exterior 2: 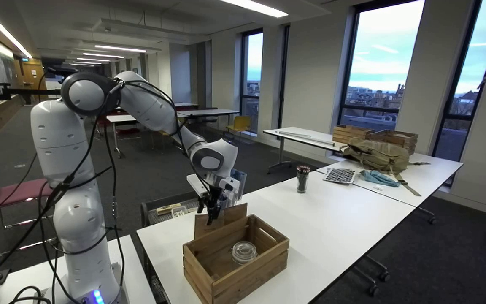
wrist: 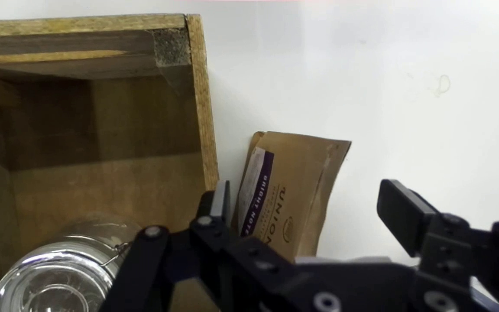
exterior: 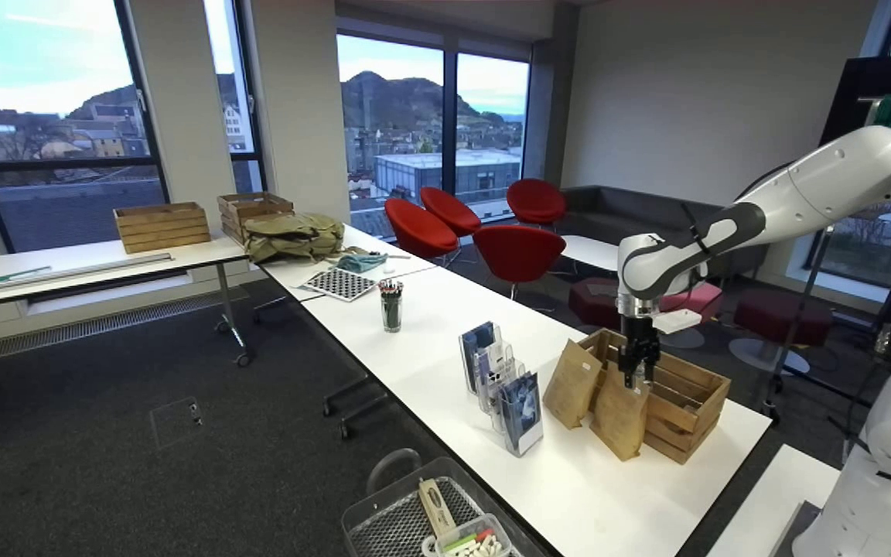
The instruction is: Put the brown bags into the wooden box
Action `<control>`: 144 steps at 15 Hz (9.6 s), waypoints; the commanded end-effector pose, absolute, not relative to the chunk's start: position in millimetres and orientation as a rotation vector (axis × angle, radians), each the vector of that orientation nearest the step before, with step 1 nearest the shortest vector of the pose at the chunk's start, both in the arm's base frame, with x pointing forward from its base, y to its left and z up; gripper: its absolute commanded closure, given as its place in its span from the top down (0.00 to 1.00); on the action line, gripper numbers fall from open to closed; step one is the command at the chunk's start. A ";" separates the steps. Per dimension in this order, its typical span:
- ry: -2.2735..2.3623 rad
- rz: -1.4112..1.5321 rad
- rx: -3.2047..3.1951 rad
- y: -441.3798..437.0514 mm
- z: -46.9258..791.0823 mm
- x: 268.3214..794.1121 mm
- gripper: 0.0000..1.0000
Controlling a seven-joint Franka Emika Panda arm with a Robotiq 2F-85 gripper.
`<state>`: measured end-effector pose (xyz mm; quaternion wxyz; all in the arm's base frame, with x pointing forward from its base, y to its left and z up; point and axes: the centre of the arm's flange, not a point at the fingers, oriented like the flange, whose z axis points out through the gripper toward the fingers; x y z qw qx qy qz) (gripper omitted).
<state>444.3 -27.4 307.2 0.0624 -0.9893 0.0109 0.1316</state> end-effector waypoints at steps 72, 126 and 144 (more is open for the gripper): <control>1.338 0.149 -2.435 -171.8 355.4 363.5 0.00; -0.068 -0.008 -2.926 -35.2 322.1 560.8 1.00; 0.061 -0.125 -2.698 -63.2 368.7 530.2 0.00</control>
